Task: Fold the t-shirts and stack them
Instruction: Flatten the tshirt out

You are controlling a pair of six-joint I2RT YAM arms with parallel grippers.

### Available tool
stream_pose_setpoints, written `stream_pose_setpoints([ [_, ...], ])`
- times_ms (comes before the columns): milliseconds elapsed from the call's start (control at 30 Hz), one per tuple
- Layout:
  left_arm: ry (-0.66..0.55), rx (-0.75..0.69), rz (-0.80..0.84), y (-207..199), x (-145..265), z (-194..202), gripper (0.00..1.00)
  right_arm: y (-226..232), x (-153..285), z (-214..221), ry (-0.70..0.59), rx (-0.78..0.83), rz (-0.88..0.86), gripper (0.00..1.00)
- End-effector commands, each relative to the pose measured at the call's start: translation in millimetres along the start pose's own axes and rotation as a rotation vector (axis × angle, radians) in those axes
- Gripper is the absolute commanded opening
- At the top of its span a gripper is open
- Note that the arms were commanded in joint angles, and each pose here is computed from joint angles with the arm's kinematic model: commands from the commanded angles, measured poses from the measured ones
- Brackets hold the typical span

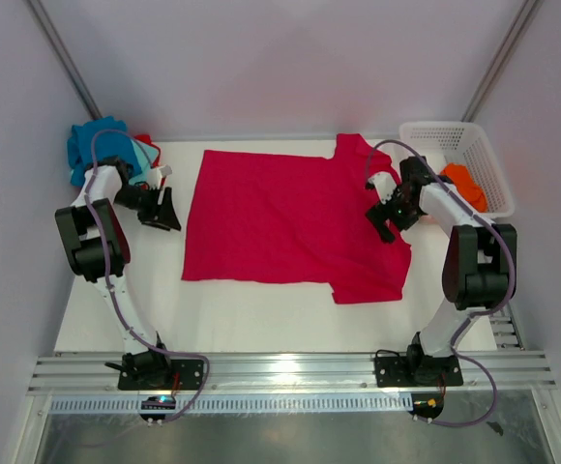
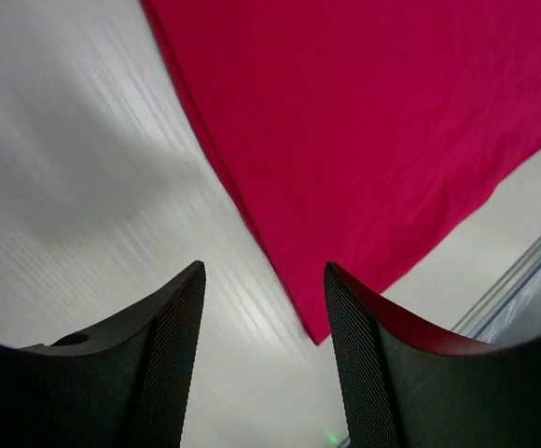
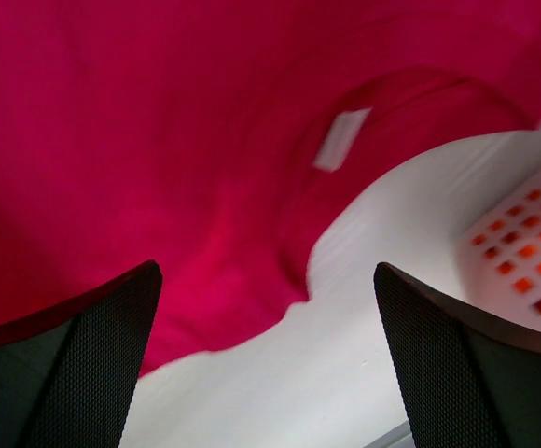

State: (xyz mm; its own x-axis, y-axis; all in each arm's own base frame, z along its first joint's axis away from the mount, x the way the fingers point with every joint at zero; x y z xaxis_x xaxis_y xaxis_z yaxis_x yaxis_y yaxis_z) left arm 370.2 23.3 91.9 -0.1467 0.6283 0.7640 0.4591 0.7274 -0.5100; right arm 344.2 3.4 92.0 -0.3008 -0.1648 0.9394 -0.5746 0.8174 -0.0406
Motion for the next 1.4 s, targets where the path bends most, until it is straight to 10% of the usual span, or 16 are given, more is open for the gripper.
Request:
stream_pose_setpoints([
  [0,-0.224,0.0,-0.086,20.3,8.1,-60.4,0.57,-67.2,21.3,-82.3,-0.328,-0.182,0.318,0.99],
  [267,-0.362,-0.029,-0.201,49.3,1.7,-123.8,0.62,-128.1,25.5,-154.2,-0.529,-0.304,0.494,0.99],
  [900,-0.284,-0.113,-0.235,66.2,-69.9,-162.0,0.65,-121.0,-44.1,-186.3,-0.383,-0.04,0.447,0.99],
  [1367,-0.274,-0.156,-0.286,66.2,-57.5,-164.5,0.69,-140.3,-19.2,-196.6,-0.41,-0.19,0.714,0.99],
])
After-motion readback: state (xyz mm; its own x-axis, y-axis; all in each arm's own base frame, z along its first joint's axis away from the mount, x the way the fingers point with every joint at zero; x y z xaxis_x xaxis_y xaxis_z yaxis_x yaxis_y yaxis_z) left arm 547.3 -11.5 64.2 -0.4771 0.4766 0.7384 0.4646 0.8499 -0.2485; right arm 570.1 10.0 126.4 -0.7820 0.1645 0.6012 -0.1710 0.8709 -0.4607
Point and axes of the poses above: each gripper's point midway between its finger pads, its own x axis back along the fingers, its own y axis along the line the jaws close on, z = x × y, the point moved 3 cm from there along x, back along the fingers, and after that the axes turned 7 degrees about -x, right-handed, at the moved point
